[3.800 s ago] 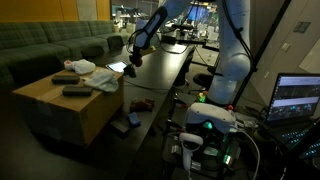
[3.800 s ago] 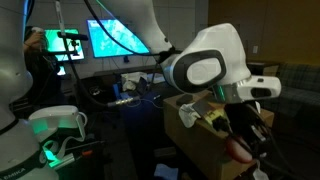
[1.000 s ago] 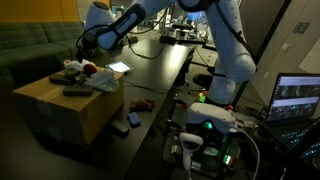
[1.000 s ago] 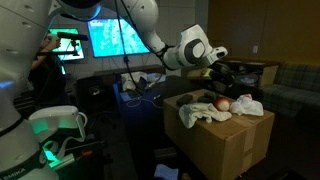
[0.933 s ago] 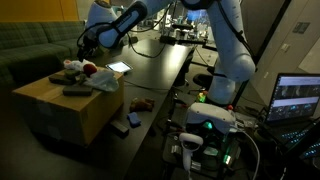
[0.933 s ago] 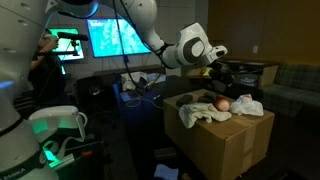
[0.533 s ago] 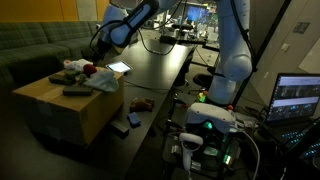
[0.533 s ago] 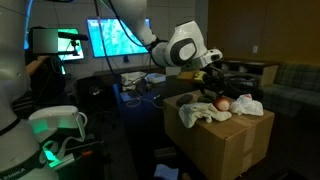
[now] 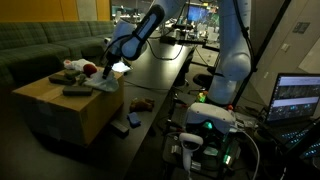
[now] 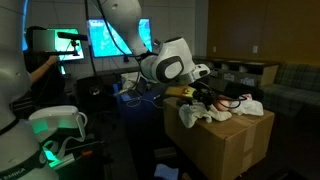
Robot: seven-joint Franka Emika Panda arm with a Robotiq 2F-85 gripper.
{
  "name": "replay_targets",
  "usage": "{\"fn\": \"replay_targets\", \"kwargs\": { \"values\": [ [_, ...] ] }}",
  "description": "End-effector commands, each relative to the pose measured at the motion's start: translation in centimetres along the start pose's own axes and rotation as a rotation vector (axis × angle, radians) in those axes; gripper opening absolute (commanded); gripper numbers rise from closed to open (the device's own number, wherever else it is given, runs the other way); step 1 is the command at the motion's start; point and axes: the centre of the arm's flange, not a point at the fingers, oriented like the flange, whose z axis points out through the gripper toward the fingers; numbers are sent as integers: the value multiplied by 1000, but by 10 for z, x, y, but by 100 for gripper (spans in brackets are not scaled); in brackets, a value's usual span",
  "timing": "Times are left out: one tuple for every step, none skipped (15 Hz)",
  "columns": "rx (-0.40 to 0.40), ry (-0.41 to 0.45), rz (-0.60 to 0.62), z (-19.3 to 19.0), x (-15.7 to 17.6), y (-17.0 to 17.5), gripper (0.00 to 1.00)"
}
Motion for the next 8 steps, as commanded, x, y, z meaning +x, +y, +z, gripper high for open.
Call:
{"fn": "replay_targets", "kwargs": {
  "values": [
    [0, 50, -31, 6, -10, -6, 100],
    [7, 48, -32, 11, -11, -6, 100],
    [8, 48, -27, 15, -12, -7, 100],
    [23, 42, -26, 18, -12, -7, 100],
    [25, 33, -22, 21, -13, -8, 100],
    [32, 23, -24, 23, -15, -9, 93],
    [37, 13, -25, 26, -15, -11, 76],
    [49, 2, -30, 29, -16, -12, 66]
  ]
}}
